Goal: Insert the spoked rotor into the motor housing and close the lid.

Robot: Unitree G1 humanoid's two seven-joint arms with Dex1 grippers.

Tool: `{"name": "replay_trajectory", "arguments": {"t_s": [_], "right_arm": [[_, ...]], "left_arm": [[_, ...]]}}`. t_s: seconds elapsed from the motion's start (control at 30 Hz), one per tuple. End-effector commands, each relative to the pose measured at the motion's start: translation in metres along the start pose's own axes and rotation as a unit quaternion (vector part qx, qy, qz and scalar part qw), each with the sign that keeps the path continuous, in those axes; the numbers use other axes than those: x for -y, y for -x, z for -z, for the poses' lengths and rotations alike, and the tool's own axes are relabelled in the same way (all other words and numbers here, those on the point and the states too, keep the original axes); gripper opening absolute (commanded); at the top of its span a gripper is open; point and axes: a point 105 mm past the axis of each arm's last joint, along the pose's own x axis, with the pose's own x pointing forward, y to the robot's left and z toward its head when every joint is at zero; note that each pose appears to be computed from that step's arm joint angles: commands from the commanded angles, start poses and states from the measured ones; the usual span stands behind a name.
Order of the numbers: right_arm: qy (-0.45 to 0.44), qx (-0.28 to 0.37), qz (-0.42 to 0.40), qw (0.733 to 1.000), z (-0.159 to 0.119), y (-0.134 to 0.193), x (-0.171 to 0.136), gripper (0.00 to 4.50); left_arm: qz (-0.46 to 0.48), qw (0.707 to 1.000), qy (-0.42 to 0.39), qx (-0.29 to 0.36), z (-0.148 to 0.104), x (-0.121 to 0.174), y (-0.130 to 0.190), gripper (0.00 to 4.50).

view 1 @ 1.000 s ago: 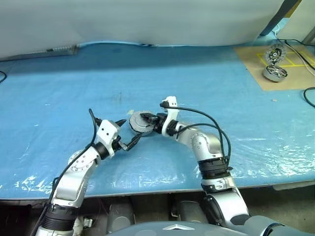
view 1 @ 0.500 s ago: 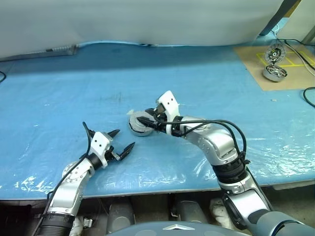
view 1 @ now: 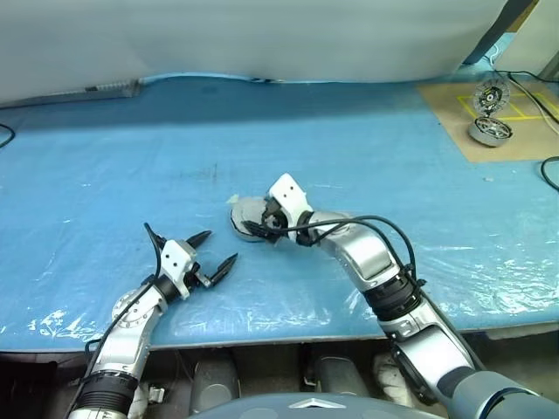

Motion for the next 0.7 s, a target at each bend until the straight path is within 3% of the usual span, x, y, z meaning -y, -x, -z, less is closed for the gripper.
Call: {"name": "replay_trajectory", "arguments": {"t_s": [0.03,0.13,0.33,0.7], "right_arm": [[0.015,0.018,-0.004,1.0,-0.005,-0.001,-0.007,4.35],[0.018,0.013,0.004,1.0,0.002,-0.004,-0.006,4.35],[0.023,0.023,0.027,0.999,0.001,-0.008,-0.002,2.95],[0.031,0.036,0.023,0.999,-0.01,-0.01,-0.011,2.96]], "left_arm": [[-0.005,1.0,0.01,-0.015,0.01,0.0,0.003,4.5],[-0.003,1.0,0.01,-0.015,0.01,0.0,0.003,4.5],[-0.002,1.0,0.007,-0.012,0.006,0.0,0.001,4.5],[0.002,1.0,0.005,-0.007,-0.005,0.005,-0.005,4.5]]}}
